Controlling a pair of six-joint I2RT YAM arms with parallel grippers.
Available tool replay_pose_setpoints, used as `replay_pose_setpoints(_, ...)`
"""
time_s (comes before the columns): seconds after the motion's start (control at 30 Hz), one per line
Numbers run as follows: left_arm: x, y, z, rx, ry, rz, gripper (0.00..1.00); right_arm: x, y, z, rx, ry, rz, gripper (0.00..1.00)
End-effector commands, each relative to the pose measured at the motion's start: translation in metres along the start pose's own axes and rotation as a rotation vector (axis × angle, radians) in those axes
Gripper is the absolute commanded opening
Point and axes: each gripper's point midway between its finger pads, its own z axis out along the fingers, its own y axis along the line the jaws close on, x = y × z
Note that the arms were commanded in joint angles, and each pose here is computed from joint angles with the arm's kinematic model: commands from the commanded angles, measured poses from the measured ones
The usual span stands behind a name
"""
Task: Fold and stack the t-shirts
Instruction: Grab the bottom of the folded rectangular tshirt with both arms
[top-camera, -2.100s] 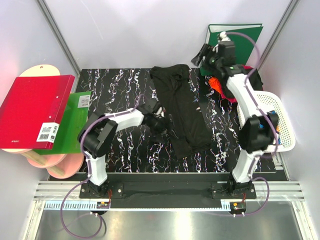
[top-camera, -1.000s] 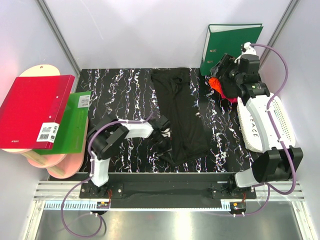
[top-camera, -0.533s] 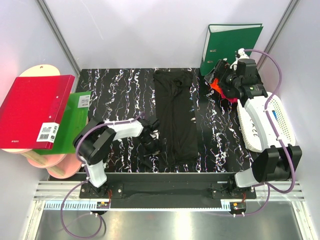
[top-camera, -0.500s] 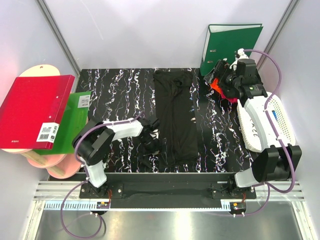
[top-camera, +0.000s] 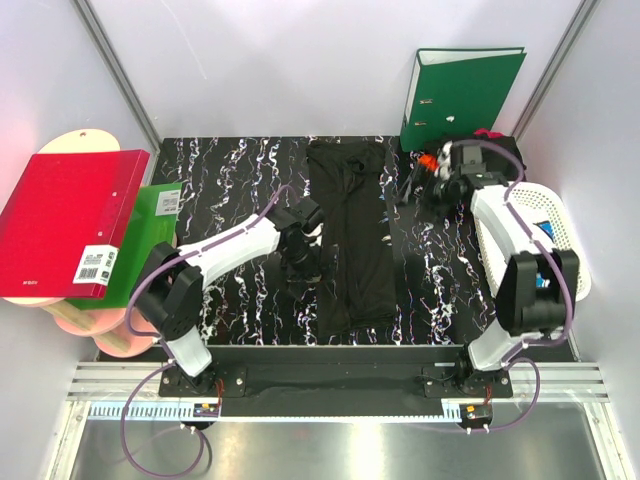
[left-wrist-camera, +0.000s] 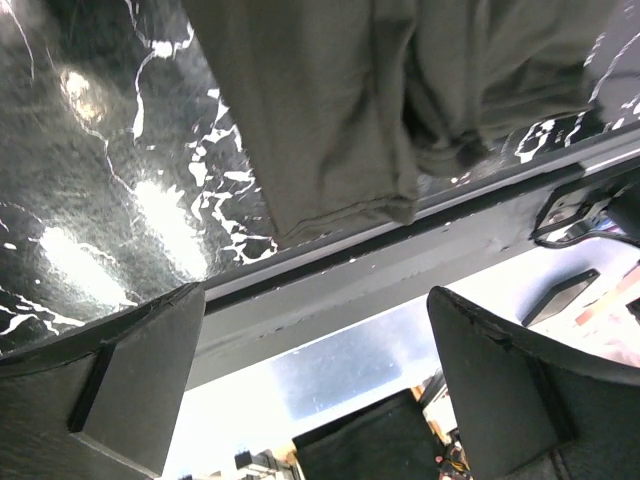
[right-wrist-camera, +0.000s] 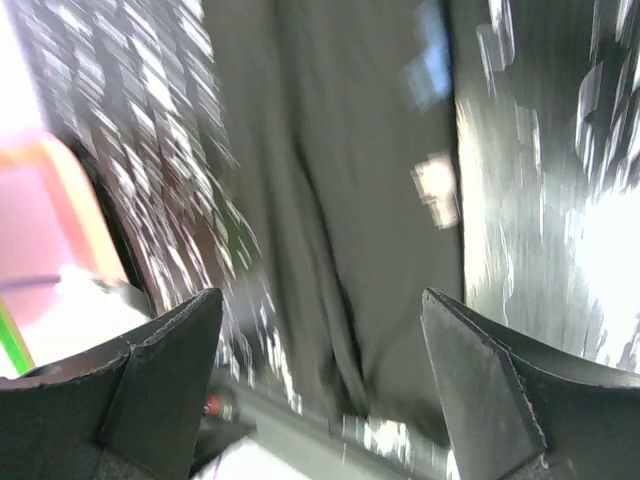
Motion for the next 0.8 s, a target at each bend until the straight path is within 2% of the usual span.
replay_pose_setpoints(0.0, -0.005, 0.009, 0.008, -0.043, -0.007, -0.032, 0.99, 0.089, -0.036, -0.006, 0.08, 0.358, 0.228, 0.88)
replay_pose_setpoints(0.07, -0.01, 0.01, 0.007, -0.013, -0.051, -0.066, 0.99, 0.11, -0.047, -0.018, 0.09, 0.385, 0.267, 0.87)
replay_pose_setpoints(0.1, -0.002, 0.02, 0.015, -0.018, -0.038, -0.133, 0.99, 0.114, -0.049, -0.023, 0.088, 0.38, 0.281, 0.88)
replay_pose_setpoints(0.17, -0.012, 0.015, 0.013, 0.084, -0.103, -0.181, 0.99, 0.126, -0.053, -0.035, 0.071, 0.382, 0.326, 0.87)
replay_pose_setpoints(0.2, -0.003, 0.025, 0.023, 0.087, -0.087, -0.249, 0.99, 0.132, -0.052, -0.037, 0.064, 0.389, 0.346, 0.87)
replay_pose_setpoints(0.23, -0.009, 0.022, 0.02, 0.131, -0.13, -0.257, 0.99, 0.146, -0.053, -0.04, 0.051, 0.413, 0.371, 0.87)
replay_pose_setpoints(0.47, -0.005, 0.028, 0.033, 0.205, -0.194, -0.336, 0.99, 0.213, -0.076, -0.046, 0.08, 0.505, 0.507, 0.85)
replay_pose_setpoints(0.6, -0.002, 0.02, 0.043, 0.253, -0.201, -0.349, 0.99, 0.242, -0.087, -0.042, 0.077, 0.55, 0.563, 0.84)
replay_pose_setpoints(0.77, 0.006, 0.013, 0.062, 0.258, -0.142, -0.334, 0.99, 0.269, -0.104, -0.035, 0.107, 0.598, 0.616, 0.83)
